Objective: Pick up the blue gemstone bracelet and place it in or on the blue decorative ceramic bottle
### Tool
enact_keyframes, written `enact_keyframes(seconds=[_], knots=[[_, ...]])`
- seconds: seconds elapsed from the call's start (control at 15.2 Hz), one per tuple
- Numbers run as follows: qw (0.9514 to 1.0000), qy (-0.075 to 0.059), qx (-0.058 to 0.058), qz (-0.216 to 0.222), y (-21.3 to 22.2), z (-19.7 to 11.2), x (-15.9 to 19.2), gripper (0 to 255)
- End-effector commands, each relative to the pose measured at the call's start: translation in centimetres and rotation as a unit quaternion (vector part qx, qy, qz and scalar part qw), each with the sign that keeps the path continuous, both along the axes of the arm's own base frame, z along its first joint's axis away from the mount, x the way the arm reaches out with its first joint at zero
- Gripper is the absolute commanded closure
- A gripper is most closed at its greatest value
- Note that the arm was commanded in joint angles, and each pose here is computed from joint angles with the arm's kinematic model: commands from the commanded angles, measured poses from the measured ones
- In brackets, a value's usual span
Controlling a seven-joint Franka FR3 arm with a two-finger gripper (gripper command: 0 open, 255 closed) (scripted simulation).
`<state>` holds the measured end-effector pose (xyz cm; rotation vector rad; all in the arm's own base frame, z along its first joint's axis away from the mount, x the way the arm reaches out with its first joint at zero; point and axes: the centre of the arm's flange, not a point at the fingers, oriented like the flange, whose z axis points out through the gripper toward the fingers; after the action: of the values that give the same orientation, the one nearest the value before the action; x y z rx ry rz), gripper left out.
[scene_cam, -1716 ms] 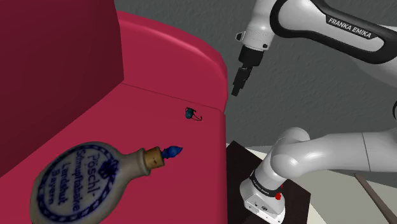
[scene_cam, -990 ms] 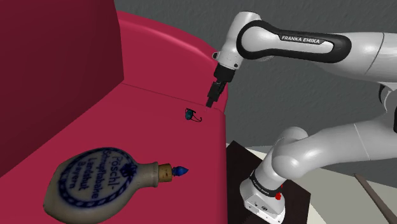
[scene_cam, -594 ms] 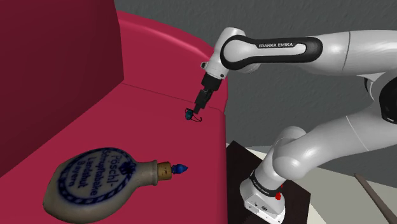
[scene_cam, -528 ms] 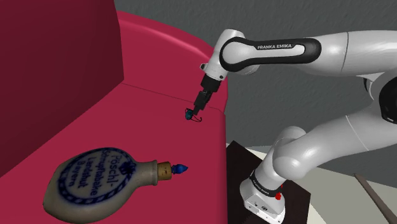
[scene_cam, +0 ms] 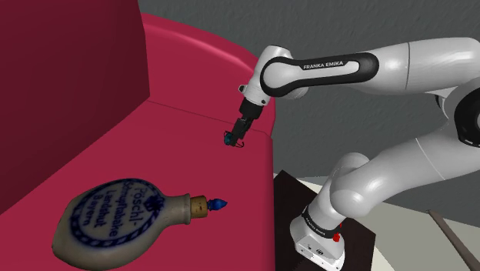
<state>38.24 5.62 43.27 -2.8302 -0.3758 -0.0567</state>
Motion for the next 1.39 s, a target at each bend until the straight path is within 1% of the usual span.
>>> enact_keyframes(seconds=[0.0, 0.26, 0.33, 0.92, 1.32], knots=[[1.0, 0.0, 0.0, 0.0, 0.0, 0.0, 0.0, 0], [1.0, 0.0, 0.0, 0.0, 0.0, 0.0, 0.0, 0], [1.0, 0.0, 0.0, 0.0, 0.0, 0.0, 0.0, 255], [1.0, 0.0, 0.0, 0.0, 0.0, 0.0, 0.0, 255], [1.0, 0.0, 0.0, 0.0, 0.0, 3.1, 0.0, 255]])
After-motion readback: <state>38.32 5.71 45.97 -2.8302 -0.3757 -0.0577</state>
